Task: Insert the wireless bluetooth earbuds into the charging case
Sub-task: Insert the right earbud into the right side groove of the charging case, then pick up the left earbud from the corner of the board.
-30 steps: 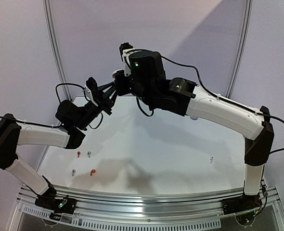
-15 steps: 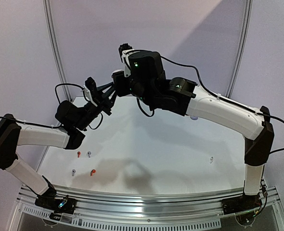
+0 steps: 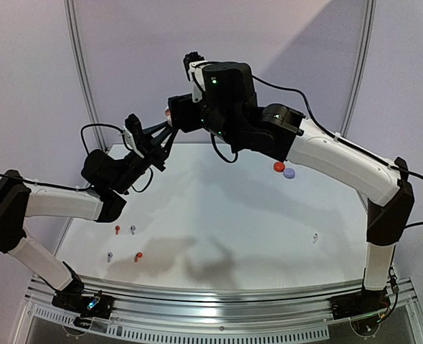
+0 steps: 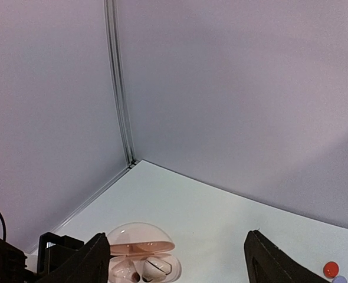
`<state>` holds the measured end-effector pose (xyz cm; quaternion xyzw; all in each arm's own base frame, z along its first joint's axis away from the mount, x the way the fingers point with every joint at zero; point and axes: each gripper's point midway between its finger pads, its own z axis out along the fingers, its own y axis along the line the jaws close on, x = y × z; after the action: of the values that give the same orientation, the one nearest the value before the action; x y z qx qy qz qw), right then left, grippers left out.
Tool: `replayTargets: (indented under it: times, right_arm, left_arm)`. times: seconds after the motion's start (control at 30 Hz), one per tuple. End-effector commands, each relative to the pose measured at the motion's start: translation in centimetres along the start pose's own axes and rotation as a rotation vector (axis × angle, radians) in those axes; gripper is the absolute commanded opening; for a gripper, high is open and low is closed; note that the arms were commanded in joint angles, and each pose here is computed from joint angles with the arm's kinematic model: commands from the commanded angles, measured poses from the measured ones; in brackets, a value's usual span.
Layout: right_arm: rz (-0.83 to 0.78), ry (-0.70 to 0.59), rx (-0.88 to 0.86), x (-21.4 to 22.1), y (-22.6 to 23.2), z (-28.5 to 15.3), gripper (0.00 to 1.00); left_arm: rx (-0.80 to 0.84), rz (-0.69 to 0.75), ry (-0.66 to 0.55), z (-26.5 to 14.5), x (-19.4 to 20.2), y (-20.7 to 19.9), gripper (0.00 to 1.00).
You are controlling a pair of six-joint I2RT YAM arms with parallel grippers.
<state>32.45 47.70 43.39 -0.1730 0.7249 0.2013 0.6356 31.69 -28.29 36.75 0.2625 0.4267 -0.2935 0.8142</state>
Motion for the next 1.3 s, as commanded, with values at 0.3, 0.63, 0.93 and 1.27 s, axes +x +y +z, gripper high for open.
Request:
replayTargets:
  times: [0.3,0.63,0.93,1.27]
  right_arm:
    - [0.049,-0.078,-0.066,-7.7,-3.5,-4.8,0.88]
    - [0.399,0.254,0.348,1.2,-19.9,-6.9,0.8]
    - [0.518,0.671,0.659,14.8,-27.4,-11.9,0.75]
    - [0.639,1.024,0.852,30.1,-31.9,-18.1,0.69]
  left_arm:
    - [-0.016,-0.003,-0.041,-0.5,-1.4,0.4,0.0]
    - [-0.01,-0.015,-0.037,-0.8,-1.3,0.3,0.0]
    - [0.175,-0.121,-0.01,-1.7,-0.9,-2.5,0.0]
    - [0.471,-0.304,0.059,-3.9,-0.8,-7.0,0.0]
